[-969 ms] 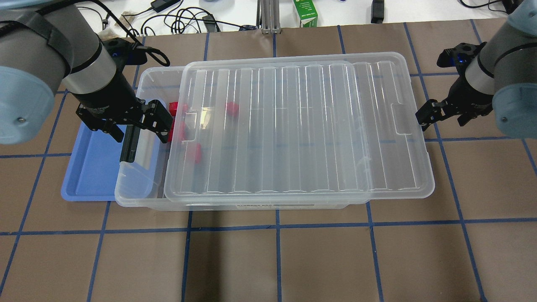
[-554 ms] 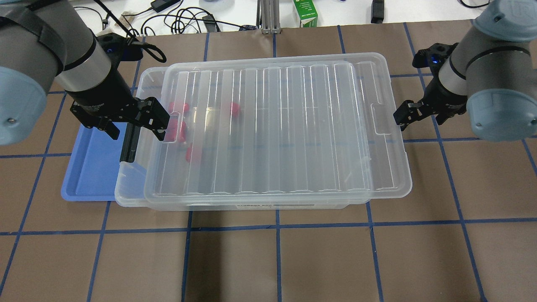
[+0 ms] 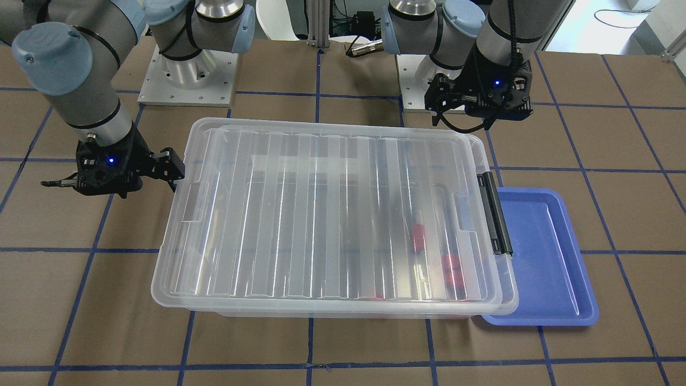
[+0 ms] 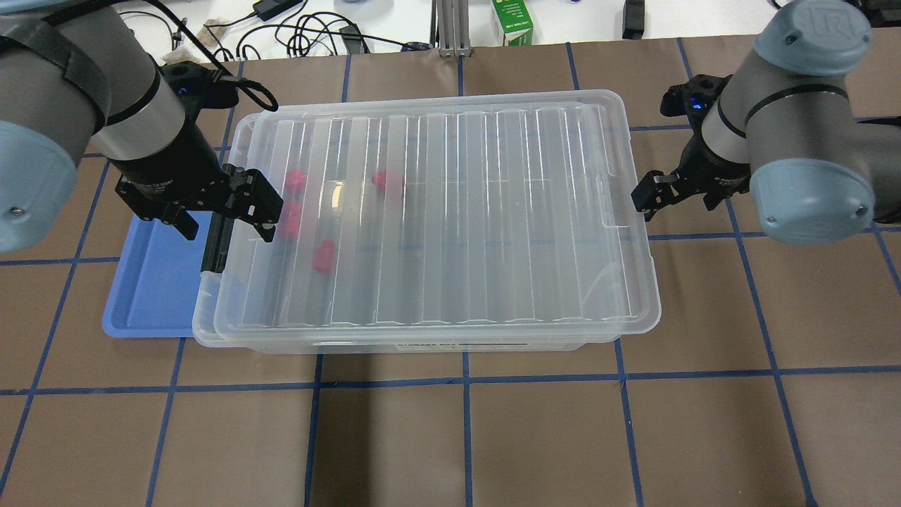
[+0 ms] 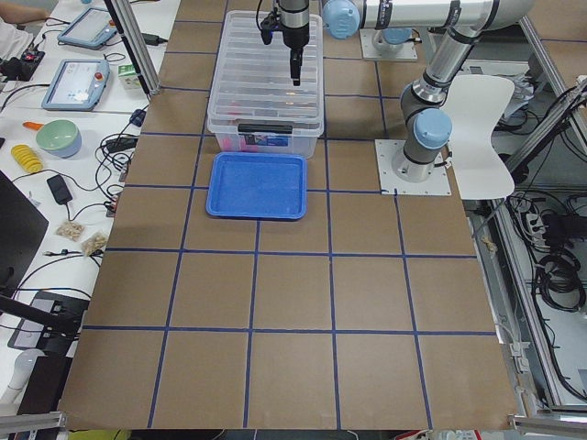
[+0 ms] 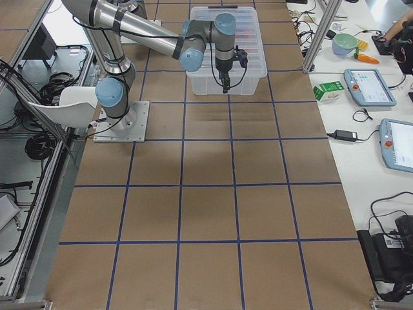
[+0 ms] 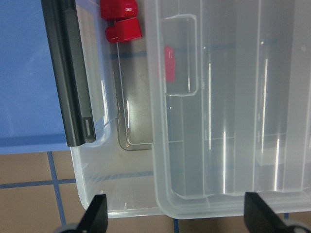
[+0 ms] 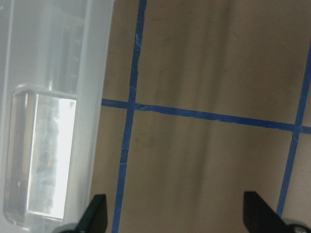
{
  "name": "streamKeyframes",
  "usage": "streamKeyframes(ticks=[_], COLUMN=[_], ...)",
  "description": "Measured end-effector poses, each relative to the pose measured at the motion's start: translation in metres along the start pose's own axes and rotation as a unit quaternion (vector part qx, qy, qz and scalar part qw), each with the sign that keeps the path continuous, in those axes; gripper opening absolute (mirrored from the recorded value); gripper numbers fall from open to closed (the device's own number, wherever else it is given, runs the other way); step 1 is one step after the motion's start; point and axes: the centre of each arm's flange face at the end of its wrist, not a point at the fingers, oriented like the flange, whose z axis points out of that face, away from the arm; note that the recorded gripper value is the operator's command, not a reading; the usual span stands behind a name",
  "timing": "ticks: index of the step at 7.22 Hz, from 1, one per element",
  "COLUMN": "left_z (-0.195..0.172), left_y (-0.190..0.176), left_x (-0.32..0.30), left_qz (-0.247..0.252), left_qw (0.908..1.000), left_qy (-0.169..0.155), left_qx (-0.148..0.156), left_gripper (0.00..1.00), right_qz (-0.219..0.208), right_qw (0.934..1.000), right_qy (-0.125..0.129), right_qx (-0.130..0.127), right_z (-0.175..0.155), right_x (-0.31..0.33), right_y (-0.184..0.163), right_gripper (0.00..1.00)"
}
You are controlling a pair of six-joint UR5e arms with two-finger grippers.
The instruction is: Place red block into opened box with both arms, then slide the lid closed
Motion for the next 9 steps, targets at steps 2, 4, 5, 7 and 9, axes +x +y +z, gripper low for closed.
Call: streamKeyframes(ticks=[2,4,5,7,9], left_z=[0.001,0.003,0.004,0.004,0.002], left_y=[-0.001,-0.004,-0.005,-0.008,-0.012], left_x=[0.000,-0.001,-0.002,-0.003,-0.005], left_qz=[0.000,-0.001,-0.001,-0.002,-0.005], left_qw=[1.0000,1.0000,1.0000,1.0000,1.0000], left_qy=[0.000,0.001,0.001,0.001,0.001], left_qx=[-0.001,-0.003,-0.004,-0.003,0.000], left_gripper=[1.00,1.00,1.00,1.00,1.00], right_qz=[-0.004,-0.004,-0.005,-0.003,0.008], right_qw=[1.0000,1.0000,0.9998,0.9993,0.9995], right_qy=[0.000,0.002,0.006,0.014,0.013], right_qx=[0.005,0.009,0.018,0.035,0.028], right_z=[0.000,-0.003,-0.012,-0.055,-0.120], right_x=[-0.010,-0.011,-0.009,-0.009,-0.015], right_y=[-0.001,-0.003,-0.006,-0.008,0.011], right_gripper=[1.00,1.00,1.00,1.00,1.00])
